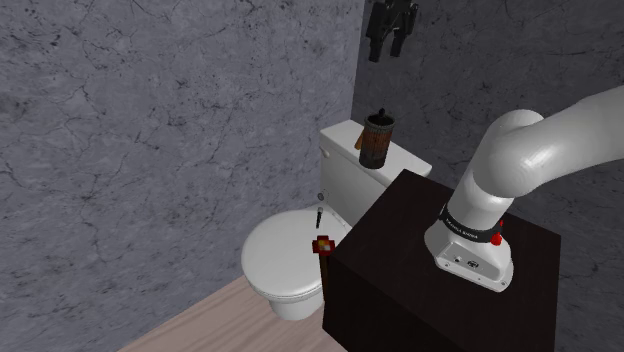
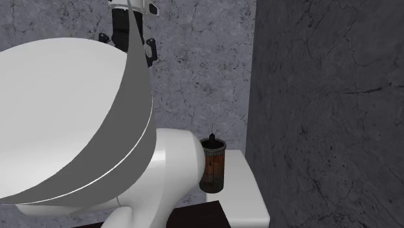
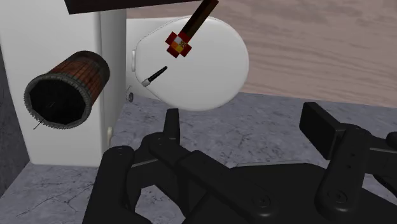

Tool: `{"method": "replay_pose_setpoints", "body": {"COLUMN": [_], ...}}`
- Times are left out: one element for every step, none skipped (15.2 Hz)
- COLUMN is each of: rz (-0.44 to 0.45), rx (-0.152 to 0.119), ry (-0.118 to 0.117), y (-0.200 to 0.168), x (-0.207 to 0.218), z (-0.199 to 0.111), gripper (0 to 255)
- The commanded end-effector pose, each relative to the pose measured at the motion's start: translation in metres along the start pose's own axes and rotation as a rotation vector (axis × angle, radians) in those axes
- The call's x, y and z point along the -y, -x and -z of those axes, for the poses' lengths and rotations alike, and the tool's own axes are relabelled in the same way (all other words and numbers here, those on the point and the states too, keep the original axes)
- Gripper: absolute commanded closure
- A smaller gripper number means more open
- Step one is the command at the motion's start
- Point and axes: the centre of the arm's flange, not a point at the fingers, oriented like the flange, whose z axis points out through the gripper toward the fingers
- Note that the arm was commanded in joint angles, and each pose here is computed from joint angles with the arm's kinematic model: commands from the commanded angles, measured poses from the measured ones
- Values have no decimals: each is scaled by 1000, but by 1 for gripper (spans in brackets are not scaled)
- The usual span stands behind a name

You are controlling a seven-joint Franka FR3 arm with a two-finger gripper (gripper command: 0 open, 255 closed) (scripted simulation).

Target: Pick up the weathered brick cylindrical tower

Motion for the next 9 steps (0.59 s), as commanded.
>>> {"method": "replay_pose_setpoints", "body": {"rz": [0,-21,-42,-63,-84,-105,-126,-147,-168], "rx": [0,-5,-11,-16,-21,-26,-32,-37,-42], "ry": [0,5,11,16,22,27,33,38,44], "y": [0,-5,-9,-14,-18,-22,-26,-30,-34], "x": [0,-8,-16,-23,-32,-40,-48,-57,-65], "z": [0,-8,-17,-25,-33,-42,-50,-58,-66], "gripper": [0,0,0,0,0,0,0,0,0]}}
